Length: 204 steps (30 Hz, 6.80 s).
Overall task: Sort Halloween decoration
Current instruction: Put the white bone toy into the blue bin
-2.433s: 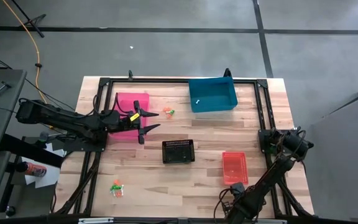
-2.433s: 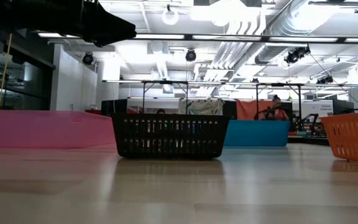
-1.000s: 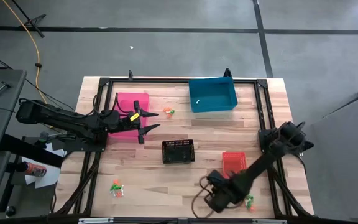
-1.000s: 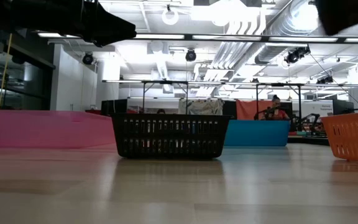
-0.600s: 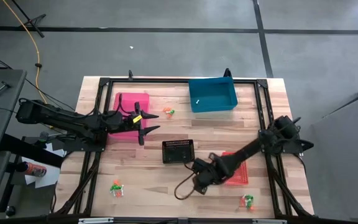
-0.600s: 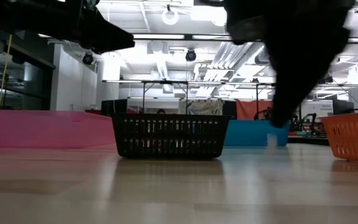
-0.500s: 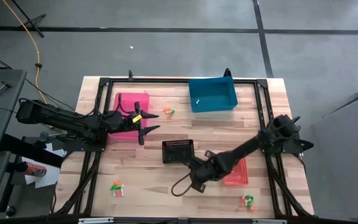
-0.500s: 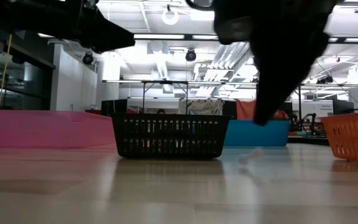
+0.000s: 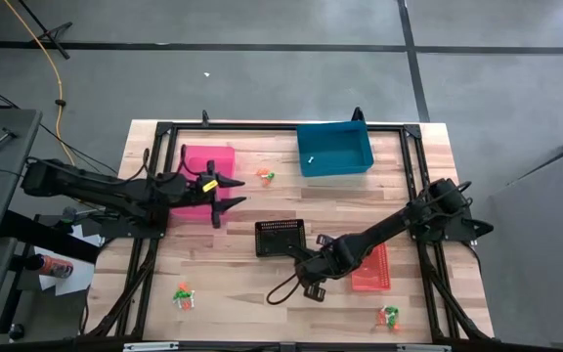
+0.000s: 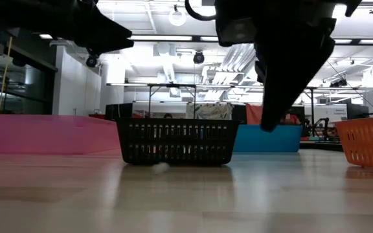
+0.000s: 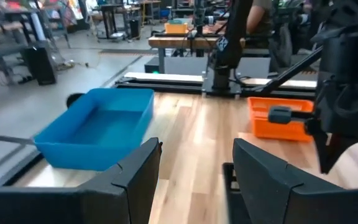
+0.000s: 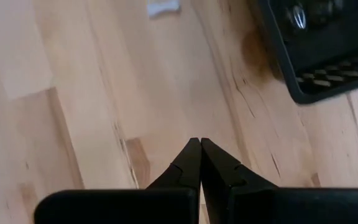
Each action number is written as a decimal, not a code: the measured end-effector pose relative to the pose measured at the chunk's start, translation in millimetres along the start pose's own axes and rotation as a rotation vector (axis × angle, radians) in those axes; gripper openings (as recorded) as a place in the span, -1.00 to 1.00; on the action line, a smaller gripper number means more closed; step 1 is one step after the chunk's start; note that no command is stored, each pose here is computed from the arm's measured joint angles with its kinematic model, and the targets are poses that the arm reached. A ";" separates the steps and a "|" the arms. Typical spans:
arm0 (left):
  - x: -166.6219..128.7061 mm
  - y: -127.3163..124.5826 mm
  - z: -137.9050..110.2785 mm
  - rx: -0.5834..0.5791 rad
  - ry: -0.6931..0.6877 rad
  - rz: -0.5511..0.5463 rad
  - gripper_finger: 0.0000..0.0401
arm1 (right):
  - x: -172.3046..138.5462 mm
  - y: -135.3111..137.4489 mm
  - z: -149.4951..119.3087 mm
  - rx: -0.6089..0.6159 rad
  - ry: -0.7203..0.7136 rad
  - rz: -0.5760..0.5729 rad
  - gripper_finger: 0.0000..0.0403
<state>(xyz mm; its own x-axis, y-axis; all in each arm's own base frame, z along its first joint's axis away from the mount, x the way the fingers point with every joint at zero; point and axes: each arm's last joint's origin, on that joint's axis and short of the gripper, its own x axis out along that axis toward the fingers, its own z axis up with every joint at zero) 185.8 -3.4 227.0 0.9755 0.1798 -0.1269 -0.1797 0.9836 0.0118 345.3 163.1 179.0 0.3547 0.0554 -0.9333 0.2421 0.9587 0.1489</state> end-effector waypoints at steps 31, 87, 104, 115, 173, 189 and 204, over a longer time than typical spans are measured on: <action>-23.8 -89.6 -69.9 -0.582 0.731 -0.086 -0.06 | 2.6 -31.6 37.6 -0.136 -0.179 -0.094 -1.00; -20.4 -136.7 -102.0 -0.437 1.332 0.561 -0.06 | 2.5 -30.6 35.6 -0.141 -0.177 -0.112 -1.00; -17.9 -142.8 -102.5 -0.507 1.289 0.529 -0.13 | 2.5 -30.6 35.6 -0.142 -0.177 -0.112 -1.00; -14.9 -146.2 -101.9 -0.520 1.273 0.481 -0.68 | 2.5 -30.7 35.5 -0.142 -0.176 -0.112 -1.00; -30.6 -104.4 12.2 -0.077 0.440 0.198 -1.00 | -35.7 -49.2 29.4 -0.162 -0.290 -0.519 -1.00; 17.7 -68.6 -12.1 -0.063 0.282 -0.007 -1.00 | -44.5 -69.4 -26.1 -0.041 -0.242 -0.716 -1.00; 32.5 -50.8 5.3 0.022 0.138 -0.090 -1.00 | -63.8 -107.1 -91.2 0.286 -0.589 -0.285 -1.00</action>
<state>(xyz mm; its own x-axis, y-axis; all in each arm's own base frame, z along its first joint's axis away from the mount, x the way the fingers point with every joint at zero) 227.3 -47.5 227.5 0.9604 0.0891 -0.2638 -0.0881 0.9960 0.0160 214.3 82.3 192.8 0.6520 -0.4234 -0.6290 0.5967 0.7983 0.0811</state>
